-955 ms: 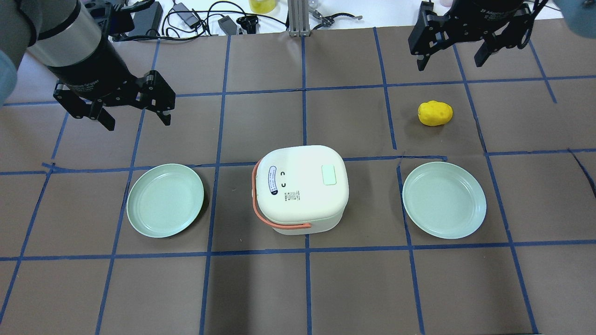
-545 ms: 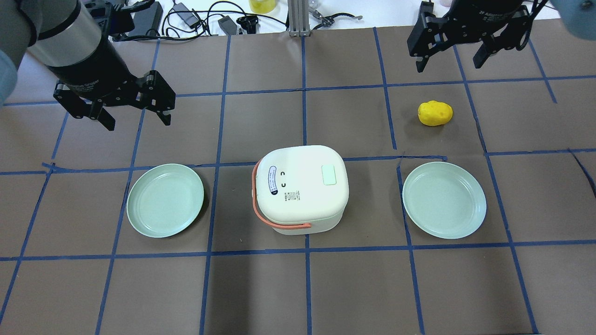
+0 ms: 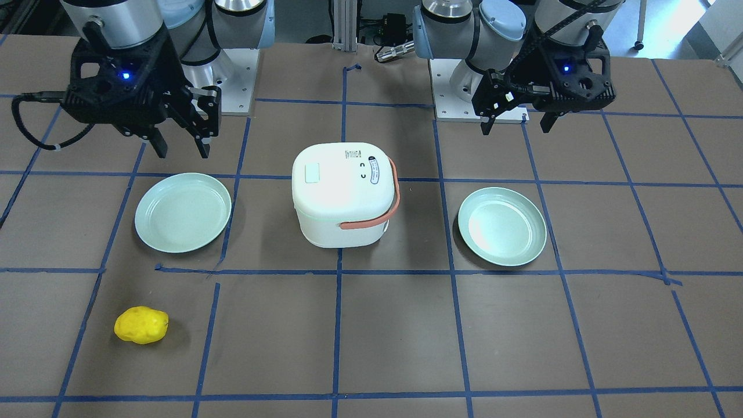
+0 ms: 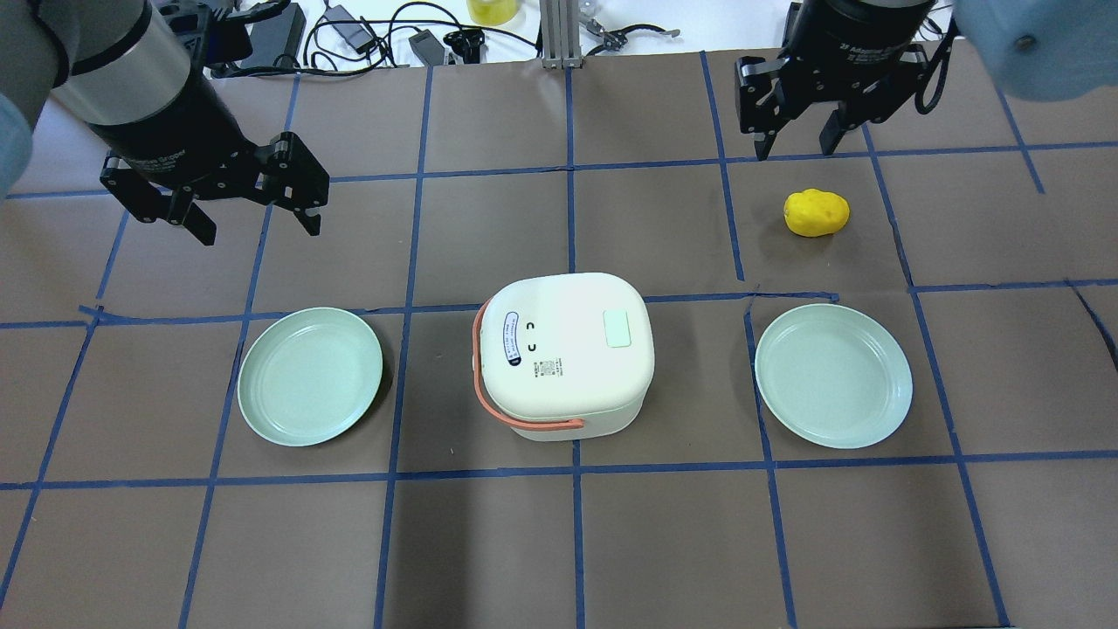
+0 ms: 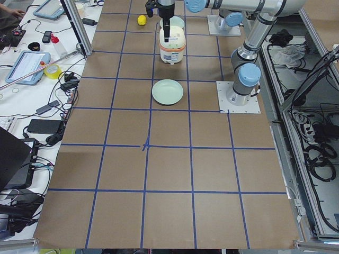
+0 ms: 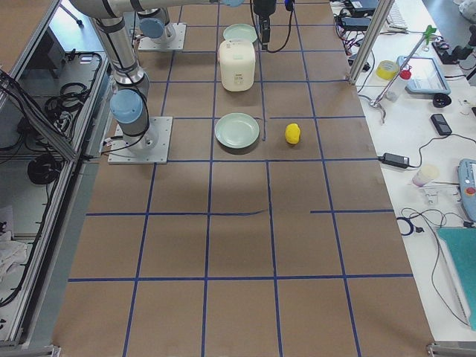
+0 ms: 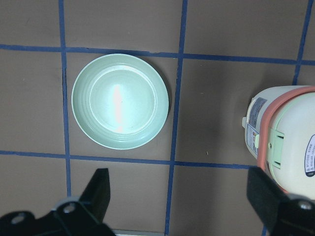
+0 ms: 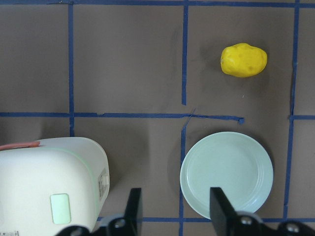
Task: Press rice cooker button
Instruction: 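Move the right gripper over the rice cooker's green lid button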
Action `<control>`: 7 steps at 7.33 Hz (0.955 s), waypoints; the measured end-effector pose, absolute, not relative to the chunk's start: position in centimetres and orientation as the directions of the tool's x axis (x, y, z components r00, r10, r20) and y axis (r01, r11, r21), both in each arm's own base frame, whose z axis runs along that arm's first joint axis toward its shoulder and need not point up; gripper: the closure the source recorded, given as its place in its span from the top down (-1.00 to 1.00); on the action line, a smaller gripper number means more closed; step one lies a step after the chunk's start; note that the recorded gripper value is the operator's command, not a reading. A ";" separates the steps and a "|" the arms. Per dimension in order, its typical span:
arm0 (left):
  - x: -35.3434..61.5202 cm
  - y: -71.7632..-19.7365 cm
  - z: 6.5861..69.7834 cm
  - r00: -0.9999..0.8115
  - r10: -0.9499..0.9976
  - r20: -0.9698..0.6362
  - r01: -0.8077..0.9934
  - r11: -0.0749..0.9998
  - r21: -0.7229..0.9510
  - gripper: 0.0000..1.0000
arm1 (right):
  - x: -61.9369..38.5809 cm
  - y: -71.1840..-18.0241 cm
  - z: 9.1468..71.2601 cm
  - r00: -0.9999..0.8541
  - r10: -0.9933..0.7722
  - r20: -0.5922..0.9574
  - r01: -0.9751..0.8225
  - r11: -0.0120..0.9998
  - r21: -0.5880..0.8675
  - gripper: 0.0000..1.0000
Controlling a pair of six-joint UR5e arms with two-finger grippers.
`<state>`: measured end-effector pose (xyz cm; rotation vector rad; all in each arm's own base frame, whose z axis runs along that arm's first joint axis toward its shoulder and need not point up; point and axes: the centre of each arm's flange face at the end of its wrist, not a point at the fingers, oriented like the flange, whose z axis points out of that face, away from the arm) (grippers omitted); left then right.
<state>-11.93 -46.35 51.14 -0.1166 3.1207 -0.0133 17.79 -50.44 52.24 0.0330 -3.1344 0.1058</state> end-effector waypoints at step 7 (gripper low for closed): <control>-11.9 -46.3 51.1 -0.997 -0.075 -0.018 -0.075 0.997 -0.009 1.00 | 27.9 -44.7 44.5 -1.000 -0.004 0.017 -0.003 1.000 0.028 -1.00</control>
